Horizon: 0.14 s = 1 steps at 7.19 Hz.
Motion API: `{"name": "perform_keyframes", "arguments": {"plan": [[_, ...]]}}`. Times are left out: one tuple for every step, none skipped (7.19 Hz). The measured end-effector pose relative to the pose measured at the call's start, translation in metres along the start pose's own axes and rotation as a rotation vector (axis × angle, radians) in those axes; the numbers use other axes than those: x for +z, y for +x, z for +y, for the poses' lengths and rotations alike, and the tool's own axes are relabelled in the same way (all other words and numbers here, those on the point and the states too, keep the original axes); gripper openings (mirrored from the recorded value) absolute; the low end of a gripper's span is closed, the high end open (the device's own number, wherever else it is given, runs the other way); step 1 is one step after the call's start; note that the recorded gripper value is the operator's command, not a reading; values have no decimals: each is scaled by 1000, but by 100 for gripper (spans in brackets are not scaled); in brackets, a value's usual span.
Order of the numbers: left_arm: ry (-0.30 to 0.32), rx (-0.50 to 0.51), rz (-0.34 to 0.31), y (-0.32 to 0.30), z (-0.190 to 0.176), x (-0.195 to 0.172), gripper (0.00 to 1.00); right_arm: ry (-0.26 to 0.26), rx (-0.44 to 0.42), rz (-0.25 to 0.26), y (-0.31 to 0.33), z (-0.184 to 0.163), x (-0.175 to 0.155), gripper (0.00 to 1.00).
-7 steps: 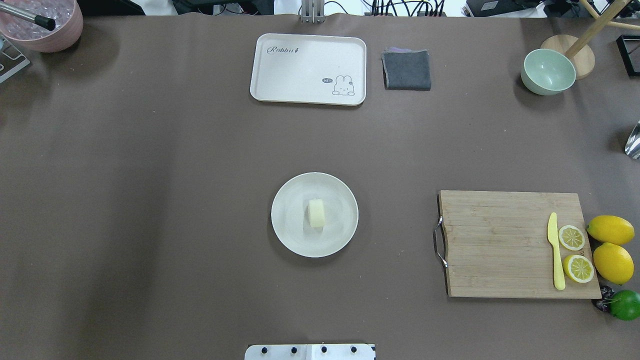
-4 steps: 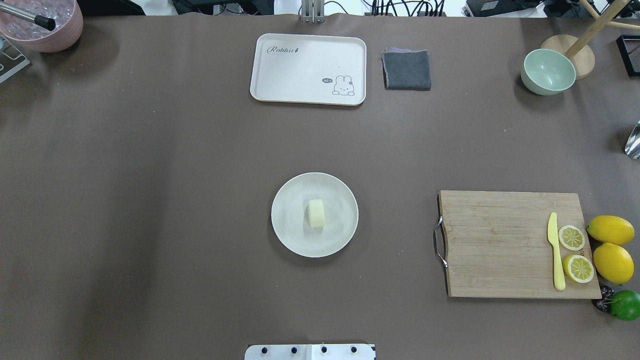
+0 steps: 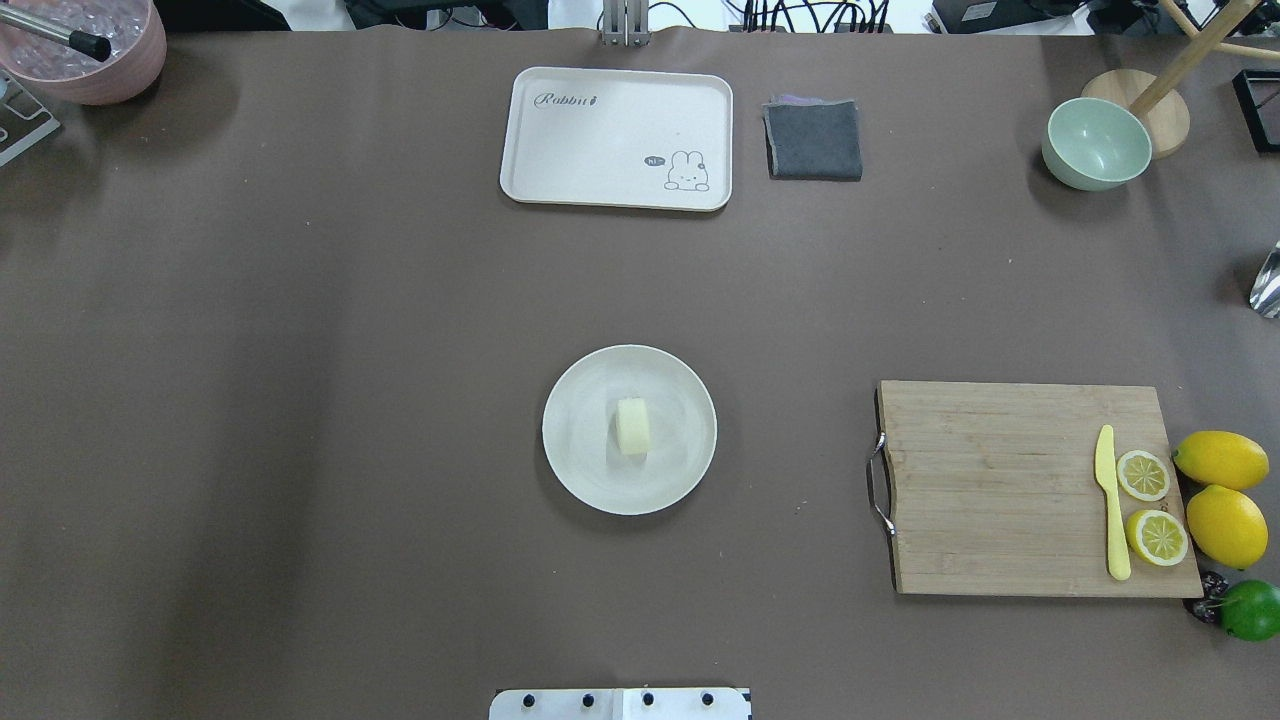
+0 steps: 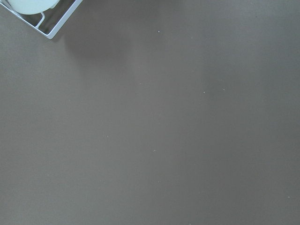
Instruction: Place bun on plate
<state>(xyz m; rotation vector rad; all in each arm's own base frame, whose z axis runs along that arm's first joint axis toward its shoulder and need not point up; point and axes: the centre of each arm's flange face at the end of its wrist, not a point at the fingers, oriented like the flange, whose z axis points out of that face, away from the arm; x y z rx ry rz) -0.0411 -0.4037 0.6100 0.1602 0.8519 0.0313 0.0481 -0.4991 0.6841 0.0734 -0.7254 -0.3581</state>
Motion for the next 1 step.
{"name": "perform_keyframes", "arguments": {"plan": [[1, 1, -1, 0, 0, 0, 97, 0, 0, 0, 0, 0, 0, 100]]}}
